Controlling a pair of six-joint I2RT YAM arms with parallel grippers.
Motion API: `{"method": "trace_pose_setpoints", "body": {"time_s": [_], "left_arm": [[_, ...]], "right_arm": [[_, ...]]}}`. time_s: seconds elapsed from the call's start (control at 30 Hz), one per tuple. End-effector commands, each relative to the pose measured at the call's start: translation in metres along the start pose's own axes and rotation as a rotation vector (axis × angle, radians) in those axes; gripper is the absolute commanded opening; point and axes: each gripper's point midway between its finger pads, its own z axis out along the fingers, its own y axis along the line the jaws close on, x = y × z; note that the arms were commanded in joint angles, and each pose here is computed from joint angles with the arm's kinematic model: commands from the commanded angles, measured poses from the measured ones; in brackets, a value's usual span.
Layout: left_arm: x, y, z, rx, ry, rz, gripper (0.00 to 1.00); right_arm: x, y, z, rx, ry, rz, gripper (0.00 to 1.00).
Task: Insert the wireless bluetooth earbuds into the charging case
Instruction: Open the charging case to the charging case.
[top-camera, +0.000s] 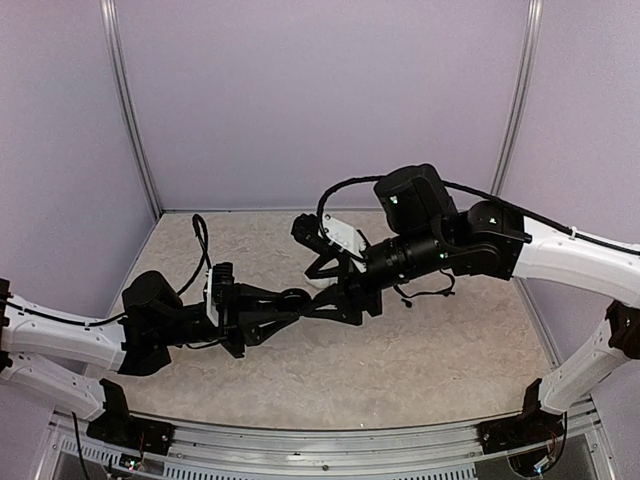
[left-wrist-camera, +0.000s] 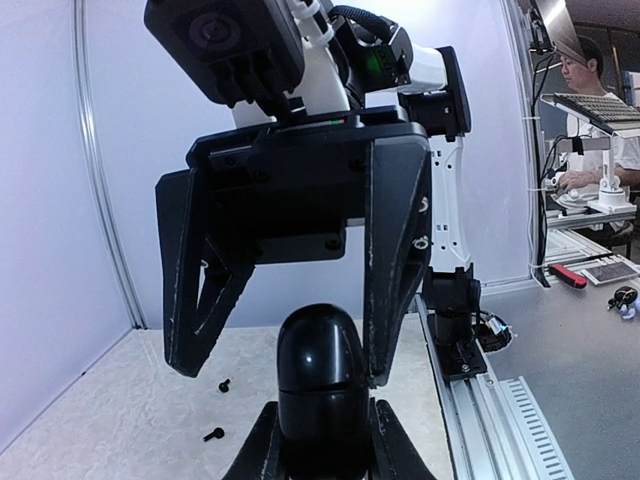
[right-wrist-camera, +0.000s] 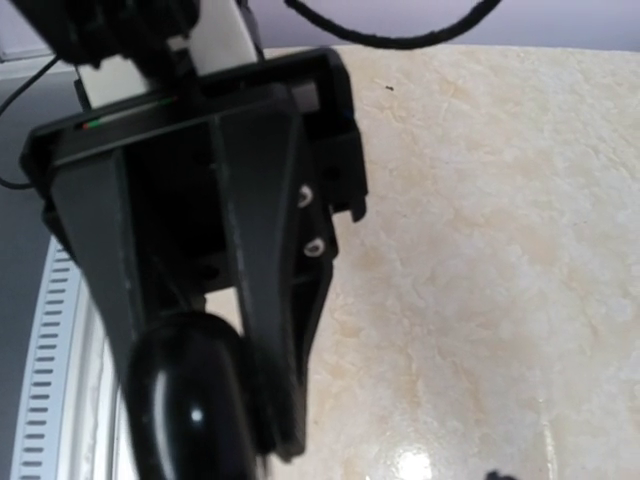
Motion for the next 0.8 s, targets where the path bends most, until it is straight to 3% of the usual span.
{"method": "trace_pose_setpoints", "body": {"time_s": [0.0, 0.6, 0.77], "left_arm": [[0.004, -0.006, 0.002, 0.040, 0.010, 0.013, 0.06], [0.005, -0.004, 0.005, 0.041, 0.010, 0.015, 0.05], [0.006, 0.000, 0.004, 0.026, 0.009, -0.001, 0.05]], "right_arm": [[-0.040, -0.010, -0.030, 0.082, -0.120, -0.028, 0.69], [-0.040, -0.027, -0.040, 0.171, -0.119, -0.029, 0.66], [-0.047, -0.007, -0.051, 0.078, -0.183, -0.082, 0.69]]}}
